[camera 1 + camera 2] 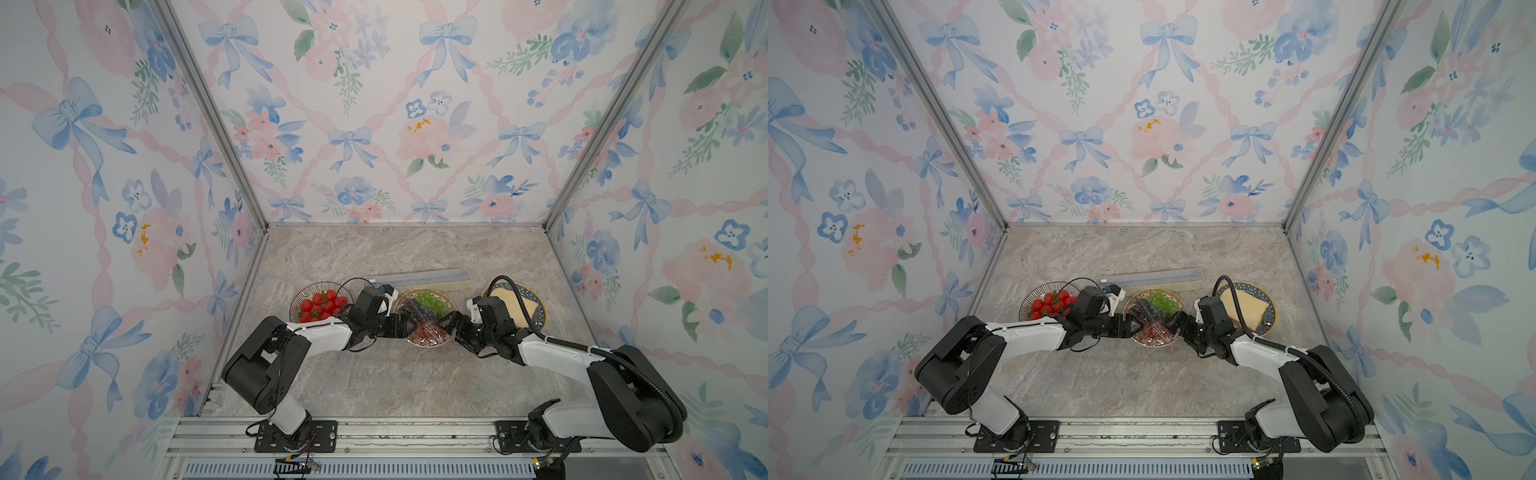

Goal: Wrap the plate with plastic wrap
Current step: Cover the plate with plastic wrap.

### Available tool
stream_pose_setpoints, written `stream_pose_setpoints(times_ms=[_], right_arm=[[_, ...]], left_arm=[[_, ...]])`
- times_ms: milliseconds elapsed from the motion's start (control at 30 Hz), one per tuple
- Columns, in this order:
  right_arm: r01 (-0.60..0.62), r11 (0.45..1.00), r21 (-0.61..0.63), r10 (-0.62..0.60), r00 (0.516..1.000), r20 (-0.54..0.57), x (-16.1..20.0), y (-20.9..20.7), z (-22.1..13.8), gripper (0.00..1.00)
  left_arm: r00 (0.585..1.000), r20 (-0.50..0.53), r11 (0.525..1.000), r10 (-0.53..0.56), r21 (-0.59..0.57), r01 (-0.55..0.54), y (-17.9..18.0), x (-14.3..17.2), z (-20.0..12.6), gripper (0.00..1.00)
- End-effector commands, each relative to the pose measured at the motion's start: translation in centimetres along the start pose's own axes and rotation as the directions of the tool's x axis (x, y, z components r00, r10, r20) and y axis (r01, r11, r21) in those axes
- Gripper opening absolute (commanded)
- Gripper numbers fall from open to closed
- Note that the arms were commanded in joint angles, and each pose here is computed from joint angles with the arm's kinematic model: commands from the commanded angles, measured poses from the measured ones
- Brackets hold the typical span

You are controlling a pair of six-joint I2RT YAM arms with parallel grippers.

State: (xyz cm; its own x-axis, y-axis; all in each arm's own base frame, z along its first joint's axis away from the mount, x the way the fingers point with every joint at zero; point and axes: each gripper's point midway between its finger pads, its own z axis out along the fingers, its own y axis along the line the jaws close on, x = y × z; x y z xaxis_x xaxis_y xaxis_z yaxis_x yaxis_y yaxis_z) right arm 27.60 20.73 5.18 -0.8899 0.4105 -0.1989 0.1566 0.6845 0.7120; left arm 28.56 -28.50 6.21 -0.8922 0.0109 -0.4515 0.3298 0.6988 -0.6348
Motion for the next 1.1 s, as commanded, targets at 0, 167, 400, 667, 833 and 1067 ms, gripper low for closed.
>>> stream_pose_setpoints(times_ms=[0,167,400,667,833,1067], right_arm=[[0.022,0.996,-0.084,-0.021,1.000,0.013,-1.1,2.9,0.8,0.97],[0.045,0.995,-0.092,-0.044,0.999,0.016,-1.3,3.7,0.5,0.97],[0.056,0.995,0.083,-0.057,0.998,0.013,-1.2,-0.9,-1.3,0.97],[0.106,0.993,0.046,-0.105,0.994,-0.020,-1.2,1.3,0.0,0.97],[0.130,0.991,0.003,-0.130,0.991,-0.026,-0.6,3.4,-0.1,0.97],[0.088,0.982,0.169,-0.087,0.996,-0.011,-0.5,-2.2,-2.6,0.97]], left_arm=[[1.000,0.021,0.997,0.023,0.080,-0.024,-1.9,-1.3,0.6,0.83],[0.998,0.062,0.997,0.031,0.073,-0.035,-2.1,-2.3,0.3,0.82],[0.997,0.079,1.000,0.010,0.007,-0.010,0.3,-1.8,-0.2,0.83],[0.999,0.035,0.999,0.025,0.042,-0.026,-0.5,-0.9,0.4,0.82],[0.998,0.034,0.996,0.045,0.081,-0.047,-2.1,-0.7,0.1,0.81],[0.997,0.063,0.993,0.049,-0.106,-0.043,2.2,-0.4,-1.8,0.82]])
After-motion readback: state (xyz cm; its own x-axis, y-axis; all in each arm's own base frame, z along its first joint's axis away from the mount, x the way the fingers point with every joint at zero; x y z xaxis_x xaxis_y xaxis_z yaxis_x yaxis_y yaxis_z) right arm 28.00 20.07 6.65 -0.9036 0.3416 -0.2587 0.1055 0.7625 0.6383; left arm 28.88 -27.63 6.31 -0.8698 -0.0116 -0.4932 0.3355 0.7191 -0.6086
